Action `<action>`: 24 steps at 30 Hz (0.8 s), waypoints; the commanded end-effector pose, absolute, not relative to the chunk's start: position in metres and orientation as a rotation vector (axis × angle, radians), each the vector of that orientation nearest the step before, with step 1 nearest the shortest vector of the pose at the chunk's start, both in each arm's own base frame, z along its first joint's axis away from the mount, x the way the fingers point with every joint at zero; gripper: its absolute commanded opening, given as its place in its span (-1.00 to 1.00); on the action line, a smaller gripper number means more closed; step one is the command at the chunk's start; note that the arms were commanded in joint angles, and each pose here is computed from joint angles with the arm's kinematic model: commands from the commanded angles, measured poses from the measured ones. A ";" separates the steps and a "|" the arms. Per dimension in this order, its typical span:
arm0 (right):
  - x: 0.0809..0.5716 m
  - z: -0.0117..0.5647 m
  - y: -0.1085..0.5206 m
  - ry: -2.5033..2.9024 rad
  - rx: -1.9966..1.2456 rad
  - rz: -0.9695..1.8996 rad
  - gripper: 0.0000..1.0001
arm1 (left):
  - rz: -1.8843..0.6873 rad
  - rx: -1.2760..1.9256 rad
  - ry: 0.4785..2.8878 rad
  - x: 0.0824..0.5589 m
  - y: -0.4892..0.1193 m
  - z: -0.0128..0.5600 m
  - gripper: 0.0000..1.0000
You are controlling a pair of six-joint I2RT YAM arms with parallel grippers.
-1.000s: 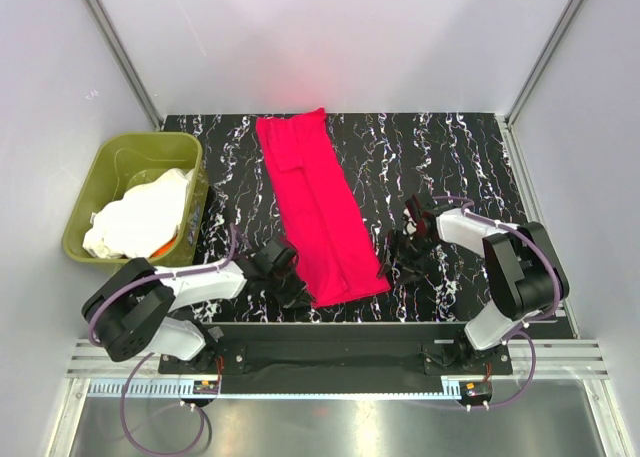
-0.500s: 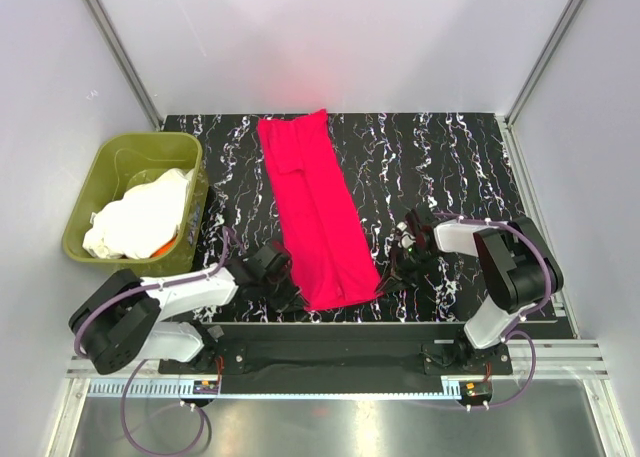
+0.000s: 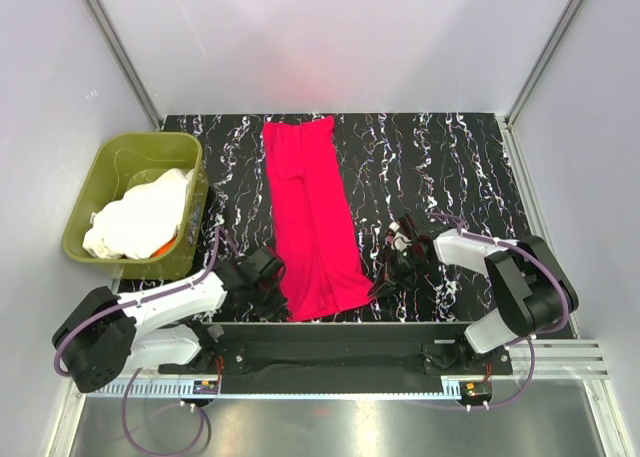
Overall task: Fold and stack the t-shirts
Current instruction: Fold the tshirt
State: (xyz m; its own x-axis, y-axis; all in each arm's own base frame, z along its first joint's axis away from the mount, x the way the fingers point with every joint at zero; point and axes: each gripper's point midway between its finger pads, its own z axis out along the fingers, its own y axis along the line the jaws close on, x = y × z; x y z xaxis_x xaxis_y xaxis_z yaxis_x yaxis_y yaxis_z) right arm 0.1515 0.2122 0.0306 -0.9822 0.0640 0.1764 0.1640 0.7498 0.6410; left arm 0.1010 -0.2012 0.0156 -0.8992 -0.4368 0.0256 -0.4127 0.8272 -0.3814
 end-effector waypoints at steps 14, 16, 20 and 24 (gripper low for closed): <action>0.279 0.100 0.267 -2.923 -0.078 -1.192 -1.00 | -0.368 -0.554 2.749 0.223 -0.166 0.088 -1.00; 0.305 0.099 0.273 -2.944 -0.063 -1.151 -1.00 | -0.395 -0.592 2.687 0.256 -0.161 0.100 -1.00; 0.347 0.095 0.277 -2.983 -0.072 -1.092 -1.00 | -0.416 -0.539 2.696 0.301 -0.161 0.103 -1.00; 0.381 0.088 0.280 -2.997 -0.083 -1.070 -1.00 | -0.418 -0.537 2.696 0.345 -0.159 0.097 -1.00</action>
